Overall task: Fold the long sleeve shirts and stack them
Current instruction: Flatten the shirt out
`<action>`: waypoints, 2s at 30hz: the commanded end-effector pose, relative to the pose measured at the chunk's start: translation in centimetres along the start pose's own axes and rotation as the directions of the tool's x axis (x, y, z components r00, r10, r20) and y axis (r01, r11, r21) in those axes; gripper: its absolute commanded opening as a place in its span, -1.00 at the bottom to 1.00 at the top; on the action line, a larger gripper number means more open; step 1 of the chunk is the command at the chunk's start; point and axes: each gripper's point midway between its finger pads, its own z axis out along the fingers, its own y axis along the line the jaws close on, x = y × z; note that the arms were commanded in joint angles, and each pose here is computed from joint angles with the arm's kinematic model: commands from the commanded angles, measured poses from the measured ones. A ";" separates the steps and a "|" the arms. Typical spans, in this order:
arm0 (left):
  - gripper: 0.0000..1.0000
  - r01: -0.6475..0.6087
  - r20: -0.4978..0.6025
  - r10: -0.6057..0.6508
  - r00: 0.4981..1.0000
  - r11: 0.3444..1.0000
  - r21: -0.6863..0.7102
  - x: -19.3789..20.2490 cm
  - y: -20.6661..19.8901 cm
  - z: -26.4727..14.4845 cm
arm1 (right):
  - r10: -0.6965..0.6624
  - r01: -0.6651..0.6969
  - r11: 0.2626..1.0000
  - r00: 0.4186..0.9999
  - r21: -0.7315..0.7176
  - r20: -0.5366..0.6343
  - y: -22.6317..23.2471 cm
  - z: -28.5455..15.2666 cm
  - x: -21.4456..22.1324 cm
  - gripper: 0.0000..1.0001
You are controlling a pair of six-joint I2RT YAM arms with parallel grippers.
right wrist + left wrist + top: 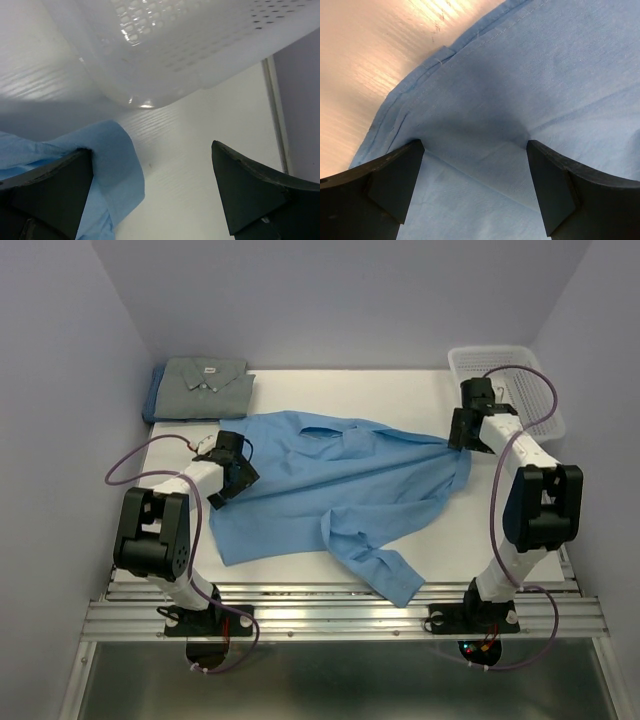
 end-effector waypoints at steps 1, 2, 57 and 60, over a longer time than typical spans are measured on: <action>0.97 -0.045 -0.092 0.029 0.995 0.983 -0.176 2.4 4.8 -0.1 | 0.072 -0.063 0.986 0.996 -0.157 0.058 0.4 -3.7 -3.0 1.00; 0.97 -0.037 -0.089 0.024 0.996 0.988 -0.151 2.2 4.3 -0.4 | 0.053 -0.035 0.967 0.996 -0.251 0.067 1.6 -4.6 -3.0 1.00; 0.97 -0.172 0.173 0.124 0.977 0.938 0.301 -15.0 -19.3 -6.4 | 0.051 -0.054 0.752 0.998 -0.657 -0.024 11.5 -9.3 4.0 1.00; 0.97 -0.090 0.202 0.030 0.979 0.951 0.294 -13.6 -14.7 -10.3 | -0.030 0.038 0.727 0.999 -0.686 0.023 11.6 -13.3 7.6 1.00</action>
